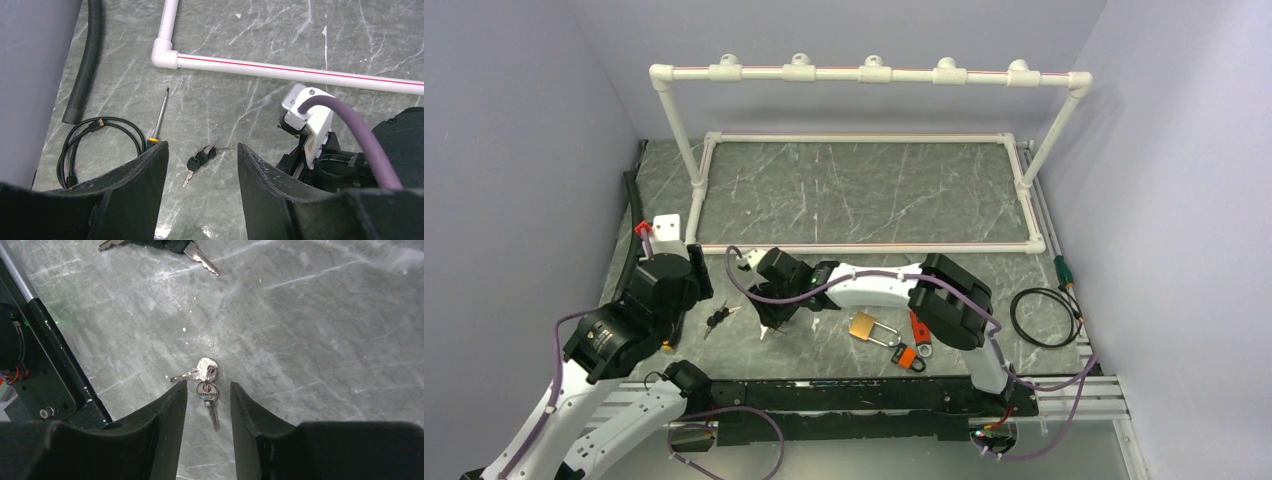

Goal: Unlock with the key

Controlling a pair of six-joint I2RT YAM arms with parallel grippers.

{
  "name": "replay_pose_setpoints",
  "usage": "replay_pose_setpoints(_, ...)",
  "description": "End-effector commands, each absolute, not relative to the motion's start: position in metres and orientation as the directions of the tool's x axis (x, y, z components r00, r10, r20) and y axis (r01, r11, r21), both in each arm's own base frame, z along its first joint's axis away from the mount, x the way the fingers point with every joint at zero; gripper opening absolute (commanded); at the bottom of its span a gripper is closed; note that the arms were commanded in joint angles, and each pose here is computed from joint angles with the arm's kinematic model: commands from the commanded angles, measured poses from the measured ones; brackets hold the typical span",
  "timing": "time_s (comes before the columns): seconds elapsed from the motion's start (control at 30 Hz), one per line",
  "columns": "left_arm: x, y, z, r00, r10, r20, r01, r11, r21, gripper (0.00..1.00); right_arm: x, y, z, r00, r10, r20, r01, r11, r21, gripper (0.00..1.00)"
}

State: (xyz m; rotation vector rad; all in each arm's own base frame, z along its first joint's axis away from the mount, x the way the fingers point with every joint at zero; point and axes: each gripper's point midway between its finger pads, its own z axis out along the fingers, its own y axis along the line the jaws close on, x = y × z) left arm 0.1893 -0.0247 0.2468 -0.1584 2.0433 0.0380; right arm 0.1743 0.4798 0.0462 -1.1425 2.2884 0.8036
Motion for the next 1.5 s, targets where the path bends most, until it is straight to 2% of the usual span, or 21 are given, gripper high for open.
replay_pose_setpoints(0.0, 0.193, -0.023, 0.253, -0.416, -0.104, -0.903, -0.136, 0.989, -0.051, 0.58, 0.168, 0.491, 0.050, -0.561, -0.549, -0.620, -0.820, 0.475, 0.321, 0.38)
replay_pose_setpoints(0.3, 0.194, -0.023, 0.253, -0.416, -0.104, -0.904, -0.137, 0.989, -0.051, 0.58, 0.168, 0.485, 0.032, -0.574, -0.570, -0.587, -0.809, 0.505, 0.301, 0.32)
replay_pose_setpoints(0.4, 0.194, -0.023, 0.253, -0.417, -0.103, -0.903, -0.136, 0.989, -0.050, 0.58, 0.166, 0.484, 0.027, -0.579, -0.578, -0.576, -0.807, 0.508, 0.301, 0.26)
replay_pose_setpoints(0.47, 0.194, -0.023, 0.253, -0.417, -0.103, -0.903, -0.137, 0.989, -0.050, 0.57, 0.166, 0.484, 0.026, -0.579, -0.580, -0.574, -0.807, 0.508, 0.301, 0.21)
replay_pose_setpoints(0.53, 0.194, -0.023, 0.252, -0.417, -0.102, -0.903, -0.136, 0.989, -0.049, 0.57, 0.165, 0.484, 0.025, -0.578, -0.582, -0.572, -0.808, 0.507, 0.300, 0.11)
replay_pose_setpoints(0.57, 0.194, -0.023, 0.252, -0.418, -0.100, -0.903, -0.133, 0.990, -0.048, 0.57, 0.166, 0.484, 0.026, -0.578, -0.581, -0.573, -0.808, 0.507, 0.300, 0.02)
replay_pose_setpoints(0.6, 0.195, -0.023, 0.252, -0.419, -0.099, -0.903, -0.131, 0.990, -0.048, 0.57, 0.165, 0.484, 0.027, -0.576, -0.582, -0.575, -0.809, 0.506, 0.298, 0.00)
replay_pose_setpoints(1.1, 0.193, -0.031, 0.254, -0.408, -0.093, -0.908, -0.075, 0.995, -0.068, 0.54, 0.156, 0.473, 0.058, -0.589, -0.509, -0.628, -0.797, 0.495, 0.347, 0.00)
replay_pose_setpoints(1.47, 0.188, -0.061, 0.253, -0.428, -0.036, -0.903, 0.126, 0.987, -0.099, 0.55, 0.149, 0.459, 0.073, -0.569, -0.487, -0.663, -0.810, 0.468, 0.352, 0.00)
